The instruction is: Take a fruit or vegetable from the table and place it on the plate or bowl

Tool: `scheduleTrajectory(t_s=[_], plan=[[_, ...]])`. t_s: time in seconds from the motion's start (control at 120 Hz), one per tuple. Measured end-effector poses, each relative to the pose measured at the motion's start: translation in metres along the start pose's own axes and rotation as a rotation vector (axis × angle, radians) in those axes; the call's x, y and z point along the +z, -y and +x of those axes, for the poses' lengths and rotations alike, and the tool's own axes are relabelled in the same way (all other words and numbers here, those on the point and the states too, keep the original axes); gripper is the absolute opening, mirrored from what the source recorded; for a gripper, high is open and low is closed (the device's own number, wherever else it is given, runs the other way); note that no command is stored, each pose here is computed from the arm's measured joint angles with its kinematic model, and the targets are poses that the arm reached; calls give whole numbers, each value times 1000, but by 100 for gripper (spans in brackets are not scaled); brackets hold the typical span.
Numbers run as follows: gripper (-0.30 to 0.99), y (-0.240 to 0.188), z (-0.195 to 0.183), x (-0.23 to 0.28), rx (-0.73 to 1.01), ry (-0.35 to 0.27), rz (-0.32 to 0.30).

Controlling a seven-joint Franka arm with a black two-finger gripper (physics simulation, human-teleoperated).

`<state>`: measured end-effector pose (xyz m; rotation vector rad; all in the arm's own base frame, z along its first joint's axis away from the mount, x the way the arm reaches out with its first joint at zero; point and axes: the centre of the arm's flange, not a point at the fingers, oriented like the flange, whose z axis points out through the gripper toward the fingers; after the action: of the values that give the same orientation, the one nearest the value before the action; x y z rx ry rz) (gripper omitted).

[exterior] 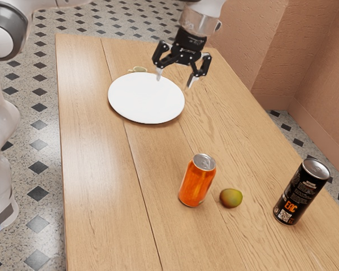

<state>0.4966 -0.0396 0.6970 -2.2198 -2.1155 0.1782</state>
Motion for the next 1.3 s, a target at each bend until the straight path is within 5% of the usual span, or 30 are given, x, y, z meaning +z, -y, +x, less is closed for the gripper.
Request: scheduleTrajectory(t_s=[0.192,0.375,0.483,0.733,1.017,1.3], plan=[[69,7,-7,-14,-227,20,-64],[69,19,-2,-27,-242,31,-93],[69,23,-12,-30,-83,38,-96],[69,-9,-42,-3,361,-98,-59],[69,-72,-92,8,895,-208,-132],[69,-86,-137,18,1277,-208,-220]])
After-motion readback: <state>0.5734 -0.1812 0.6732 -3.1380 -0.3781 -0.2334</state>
